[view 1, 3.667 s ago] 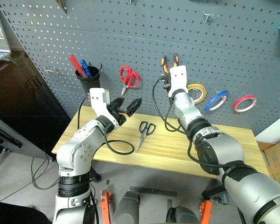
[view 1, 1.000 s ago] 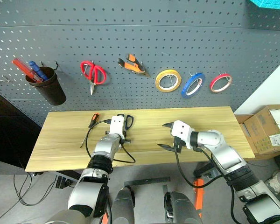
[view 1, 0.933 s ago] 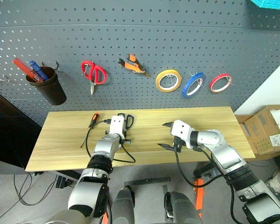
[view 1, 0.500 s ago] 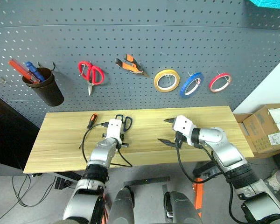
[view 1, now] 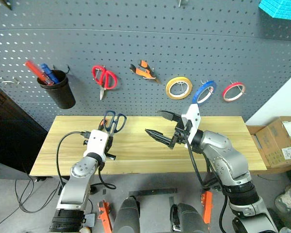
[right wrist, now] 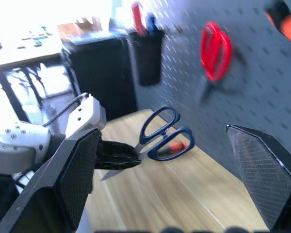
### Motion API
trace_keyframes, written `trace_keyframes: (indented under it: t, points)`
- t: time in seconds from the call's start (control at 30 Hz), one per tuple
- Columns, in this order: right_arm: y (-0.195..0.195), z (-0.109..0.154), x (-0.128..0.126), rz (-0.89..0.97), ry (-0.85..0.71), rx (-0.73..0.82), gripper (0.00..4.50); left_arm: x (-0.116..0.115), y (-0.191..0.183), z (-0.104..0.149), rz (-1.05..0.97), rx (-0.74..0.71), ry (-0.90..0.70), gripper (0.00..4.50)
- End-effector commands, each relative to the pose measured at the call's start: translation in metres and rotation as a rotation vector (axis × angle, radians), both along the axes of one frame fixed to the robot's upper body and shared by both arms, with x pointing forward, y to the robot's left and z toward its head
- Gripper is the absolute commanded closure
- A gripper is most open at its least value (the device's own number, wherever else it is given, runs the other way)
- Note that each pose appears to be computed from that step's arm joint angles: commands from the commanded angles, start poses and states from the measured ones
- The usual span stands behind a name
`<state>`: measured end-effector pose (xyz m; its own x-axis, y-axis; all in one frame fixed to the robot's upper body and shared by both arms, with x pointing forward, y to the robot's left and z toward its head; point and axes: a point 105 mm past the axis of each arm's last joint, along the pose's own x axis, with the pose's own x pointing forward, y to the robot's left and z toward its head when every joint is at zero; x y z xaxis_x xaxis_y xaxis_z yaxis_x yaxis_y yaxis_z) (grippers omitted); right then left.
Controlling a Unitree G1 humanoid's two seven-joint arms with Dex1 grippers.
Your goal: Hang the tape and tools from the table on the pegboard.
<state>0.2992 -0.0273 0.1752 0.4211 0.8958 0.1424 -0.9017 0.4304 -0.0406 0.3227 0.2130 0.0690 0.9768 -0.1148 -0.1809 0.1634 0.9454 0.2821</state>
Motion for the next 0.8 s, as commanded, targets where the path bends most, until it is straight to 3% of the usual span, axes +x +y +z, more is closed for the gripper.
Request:
trace_keyframes:
  t: [0.03,0.23,0.8]
  points:
    - [-0.006,0.02,-0.005,0.008,-0.034,0.077,0.0,-0.003,-0.004,0.05,-0.04,-0.007,-0.209,3.92]
    - [-0.001,0.04,-0.002,0.028,-0.048,0.174,0.0,0.004,-0.009,0.067,-0.086,0.036,-0.282,3.92]
    - [-0.005,0.042,0.011,-0.062,-0.072,0.167,0.0,0.048,0.003,0.09,-0.109,-0.04,-0.298,3.92]
